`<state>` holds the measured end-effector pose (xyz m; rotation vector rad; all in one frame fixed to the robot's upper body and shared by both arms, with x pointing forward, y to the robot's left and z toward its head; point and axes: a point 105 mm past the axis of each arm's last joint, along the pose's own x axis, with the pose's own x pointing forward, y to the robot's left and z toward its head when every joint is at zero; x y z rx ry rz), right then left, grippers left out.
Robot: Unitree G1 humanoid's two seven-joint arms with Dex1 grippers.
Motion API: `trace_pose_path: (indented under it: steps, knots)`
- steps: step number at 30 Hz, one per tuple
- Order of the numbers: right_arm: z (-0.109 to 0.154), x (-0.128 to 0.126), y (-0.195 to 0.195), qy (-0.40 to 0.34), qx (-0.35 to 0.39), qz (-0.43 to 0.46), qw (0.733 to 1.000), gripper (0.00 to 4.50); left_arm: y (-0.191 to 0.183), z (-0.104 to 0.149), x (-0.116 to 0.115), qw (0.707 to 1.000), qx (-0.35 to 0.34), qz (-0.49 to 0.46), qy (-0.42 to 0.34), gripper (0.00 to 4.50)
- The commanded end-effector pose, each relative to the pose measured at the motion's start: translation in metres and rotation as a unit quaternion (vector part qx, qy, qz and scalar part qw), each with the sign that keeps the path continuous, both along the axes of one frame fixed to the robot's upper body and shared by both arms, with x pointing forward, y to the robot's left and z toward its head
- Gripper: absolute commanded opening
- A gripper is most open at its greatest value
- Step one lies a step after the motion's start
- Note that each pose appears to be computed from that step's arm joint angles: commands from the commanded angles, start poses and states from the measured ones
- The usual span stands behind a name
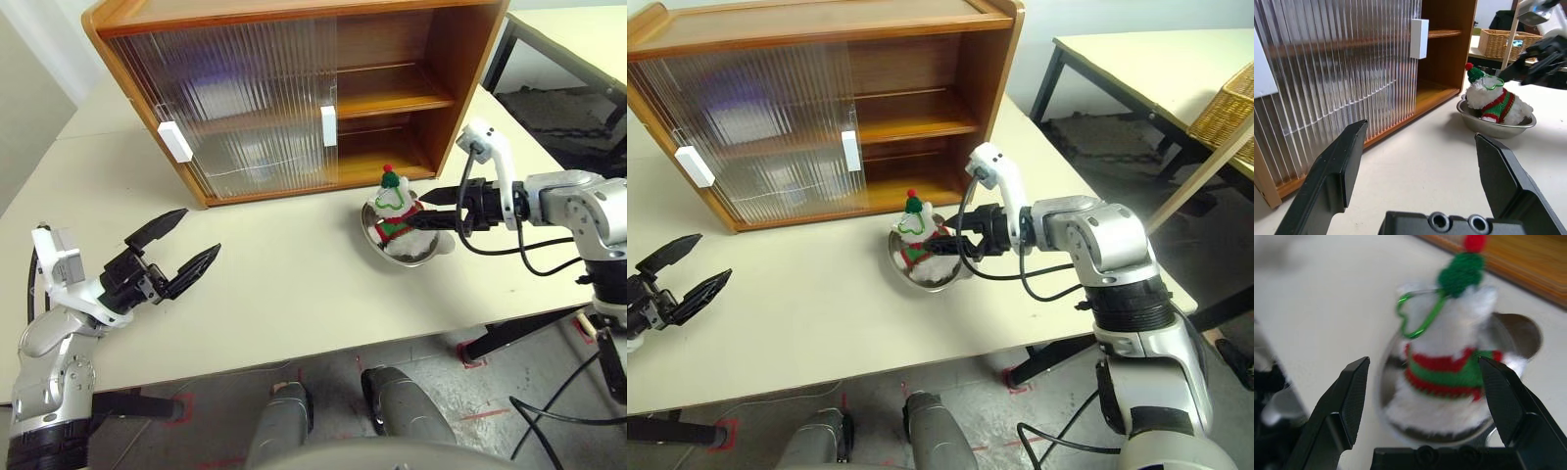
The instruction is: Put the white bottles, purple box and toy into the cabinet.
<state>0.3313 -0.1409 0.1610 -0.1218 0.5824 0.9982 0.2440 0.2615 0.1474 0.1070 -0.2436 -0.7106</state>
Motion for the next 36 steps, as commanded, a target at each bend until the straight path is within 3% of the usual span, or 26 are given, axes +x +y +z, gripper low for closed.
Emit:
trace_pose_path:
  steps: [1,7,14,18,24,27,29,36]
  knots:
    - [-0.003,0.001,0.003,0.002,-0.012,-0.006,1.0,4.45,-0.004,0.0,0.0,1.0,0.005,-0.009,0.005,4.5]
    - [-0.015,-0.001,0.002,0.021,-0.036,-0.014,0.999,4.45,-0.003,0.004,0.003,1.0,0.009,-0.004,0.002,4.5]
    - [-0.015,0.002,0.01,0.026,-0.013,-0.027,0.999,4.45,-0.001,0.004,0.005,1.0,0.011,0.003,0.001,4.5]
    - [-0.016,0.005,0.012,0.023,-0.007,-0.032,0.999,3.55,-0.001,0.004,0.005,1.0,0.01,0.006,-0.001,4.5]
    - [-0.019,0.003,0.012,0.031,-0.007,-0.035,0.999,1.22,-0.001,0.006,0.006,1.0,0.01,0.007,-0.005,4.5]
    - [-0.017,0.003,0.006,0.03,-0.009,-0.035,0.999,0.33,-0.001,0.006,0.006,1.0,0.009,0.008,-0.005,4.5]
    - [-0.013,0.001,0.005,0.028,-0.006,-0.026,0.999,0.03,-0.001,0.006,0.006,1.0,0.009,0.008,-0.005,4.5]
    - [0.027,0.001,0.01,0.018,0.063,-0.002,0.998,0.01,0.0,0.005,0.005,1.0,0.01,0.008,-0.003,4.5]
